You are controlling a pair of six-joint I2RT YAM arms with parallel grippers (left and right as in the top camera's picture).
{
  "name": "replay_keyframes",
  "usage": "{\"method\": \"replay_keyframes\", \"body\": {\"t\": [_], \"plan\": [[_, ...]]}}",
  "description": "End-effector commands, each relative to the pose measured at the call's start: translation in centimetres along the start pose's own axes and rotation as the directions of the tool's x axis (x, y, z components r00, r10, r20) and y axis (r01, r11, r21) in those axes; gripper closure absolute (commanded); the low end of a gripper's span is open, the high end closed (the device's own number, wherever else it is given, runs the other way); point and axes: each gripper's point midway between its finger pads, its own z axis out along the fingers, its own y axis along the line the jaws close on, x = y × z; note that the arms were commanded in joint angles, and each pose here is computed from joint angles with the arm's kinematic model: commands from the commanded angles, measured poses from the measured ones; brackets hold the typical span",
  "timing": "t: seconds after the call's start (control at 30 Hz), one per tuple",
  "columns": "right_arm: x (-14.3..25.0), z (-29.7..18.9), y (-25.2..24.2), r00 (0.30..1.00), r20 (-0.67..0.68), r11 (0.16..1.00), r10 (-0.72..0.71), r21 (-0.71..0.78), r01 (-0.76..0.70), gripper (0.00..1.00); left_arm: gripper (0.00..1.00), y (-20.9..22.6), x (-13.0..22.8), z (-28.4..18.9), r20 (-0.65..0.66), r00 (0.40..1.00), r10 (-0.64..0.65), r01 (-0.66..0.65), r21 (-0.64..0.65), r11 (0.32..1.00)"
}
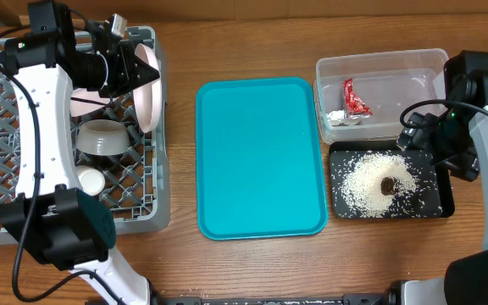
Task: Sort waste into correct bins and load items into the dishwasher
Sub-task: 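Carry the white plate to the dish rack and stand it upright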
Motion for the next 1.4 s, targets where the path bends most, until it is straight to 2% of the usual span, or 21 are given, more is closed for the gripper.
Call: {"method": "replay_keyframes", "body": {"t": [0.0,0.13,0.23,0.27,0.4,0.47,0.57,0.67,0.77,0.9,1.0,1.03,1.13,1.37], "plan": [[-0.3,-0.9,-0.2,0.999,0.035,1.0,0.01,-0.014,-0.01,0.0,0.83,0.8,0.0,0.8,-0.022,1.0,0.0,0.001,0.054,0.999],[-0.3,-0.9,-0.2,0.999,0.035,1.0,0.011,-0.015,-0.01,0.0,0.48,1.5,0.1,0.8,-0.028,0.999,-0.019,0.02,0.042,0.999],[-0.3,-0.9,-0.1,0.999,0.036,1.0,0.011,-0.015,-0.01,0.0,0.26,1.5,0.4,0.6,-0.035,0.999,-0.035,0.036,0.033,0.999],[-0.3,-0.9,-0.1,0.999,0.037,1.0,0.011,-0.015,-0.01,0.0,0.22,1.7,0.5,0.5,-0.038,0.999,-0.038,0.039,0.022,0.999],[-0.2,-0.9,0.3,1.0,0.028,0.999,-0.005,-0.041,0.006,0.0,0.17,3.3,1.6,-0.7,-0.05,0.997,-0.058,0.052,-0.128,0.99],[0.1,-1.1,2.2,0.995,0.017,0.984,-0.101,-0.143,0.103,0.0,0.16,4.1,2.0,-1.8,-0.04,0.997,-0.073,0.061,-0.23,0.971],[0.1,-2.1,5.6,0.968,0.072,0.911,-0.24,-0.329,0.25,0.0,0.15,5.1,2.4,-3.8,-0.003,0.997,-0.075,0.069,-0.377,0.924],[-0.7,-3.5,8.1,0.946,0.169,0.847,-0.277,-0.422,0.324,0.0,0.14,5.7,2.6,-6.2,0.061,0.995,-0.081,0.101,-0.501,0.86],[-1.8,-4.2,9.9,0.925,0.25,0.813,-0.286,-0.448,0.373,0.0,0.13,5.5,3.0,-8.1,0.12,0.988,-0.095,0.146,-0.567,0.811],[-2.9,-5.6,13.0,0.868,0.382,0.76,-0.318,-0.445,0.474,0.0,0.11,5.7,4.9,-10.1,0.174,0.968,-0.181,0.251,-0.64,0.727],[-3.0,-6.9,15.9,0.798,0.484,0.701,-0.358,-0.425,0.572,0.0,0.09,7.0,6.9,-11.5,0.213,0.94,-0.266,0.334,-0.729,0.598],[-3.0,-7.2,16.5,0.781,0.507,0.693,-0.364,-0.413,0.591,0.0,0.08,7.1,7.3,-11.6,0.209,0.938,-0.277,0.337,-0.74,0.582],[-2.7,-7.4,17.6,0.754,0.535,0.697,-0.381,-0.37,0.614,0.0,0.07,6.4,8.2,-10.8,0.121,0.957,-0.264,0.263,-0.747,0.611],[-1.4,-6.0,16.1,0.825,0.433,0.76,-0.364,-0.374,0.531,0.0,0.12,3.2,10.5,-9.4,-0.073,0.984,-0.163,0.059,-0.727,0.684]]}}
